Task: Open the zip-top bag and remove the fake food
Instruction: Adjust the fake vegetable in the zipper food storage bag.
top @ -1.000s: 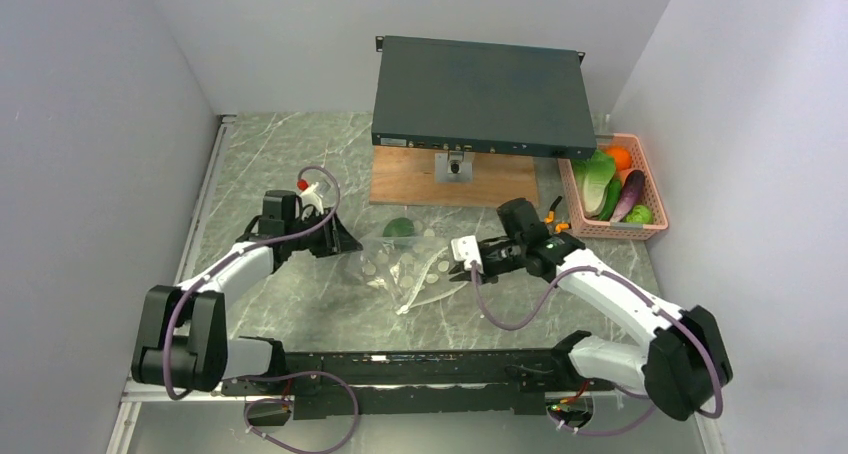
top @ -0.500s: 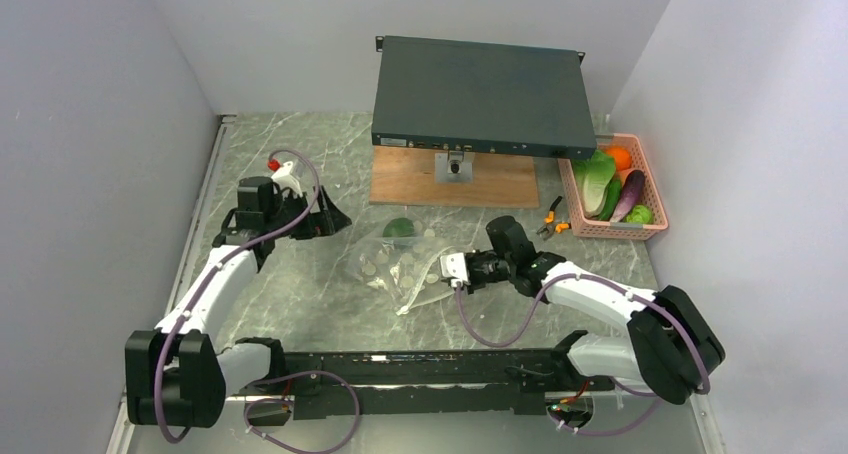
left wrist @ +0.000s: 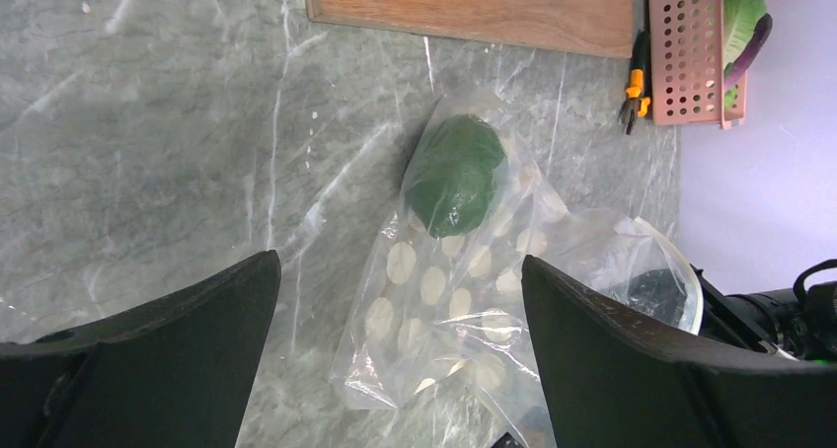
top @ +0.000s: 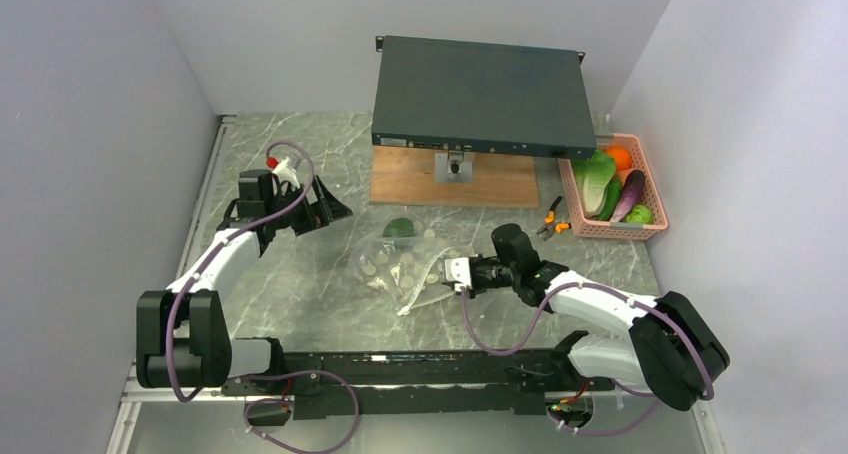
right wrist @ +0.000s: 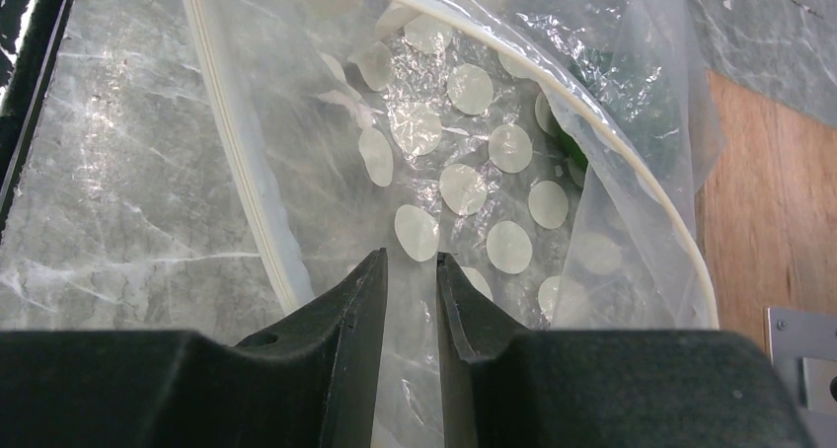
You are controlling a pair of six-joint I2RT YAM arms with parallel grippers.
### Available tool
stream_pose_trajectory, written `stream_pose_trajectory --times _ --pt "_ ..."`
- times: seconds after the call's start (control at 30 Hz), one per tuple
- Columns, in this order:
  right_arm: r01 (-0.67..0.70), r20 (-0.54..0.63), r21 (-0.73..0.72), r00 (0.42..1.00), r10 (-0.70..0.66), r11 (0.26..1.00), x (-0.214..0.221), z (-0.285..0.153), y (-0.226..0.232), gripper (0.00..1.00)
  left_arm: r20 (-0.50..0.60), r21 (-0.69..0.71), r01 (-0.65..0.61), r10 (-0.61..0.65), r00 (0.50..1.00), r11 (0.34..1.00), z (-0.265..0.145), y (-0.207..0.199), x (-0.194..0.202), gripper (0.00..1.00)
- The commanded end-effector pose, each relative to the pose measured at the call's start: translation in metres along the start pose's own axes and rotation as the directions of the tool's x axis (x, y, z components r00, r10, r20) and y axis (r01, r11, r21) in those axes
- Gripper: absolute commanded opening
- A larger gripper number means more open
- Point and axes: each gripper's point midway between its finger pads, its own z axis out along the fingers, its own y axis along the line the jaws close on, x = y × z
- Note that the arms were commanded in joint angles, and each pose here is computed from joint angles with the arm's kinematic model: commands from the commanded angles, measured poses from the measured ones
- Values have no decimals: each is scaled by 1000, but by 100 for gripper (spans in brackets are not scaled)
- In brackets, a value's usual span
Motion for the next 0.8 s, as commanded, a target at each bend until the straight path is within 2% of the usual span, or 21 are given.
stream_pose_trajectory --times 0.0,0.77 --pt "14 36 37 999 -16 999 -11 0 -9 27 37 93 -37 33 999 995 0 -24 -19 96" --pt "-12 25 24 1000 12 1000 -7 3 -8 27 19 117 -89 88 996 989 11 -34 -10 93"
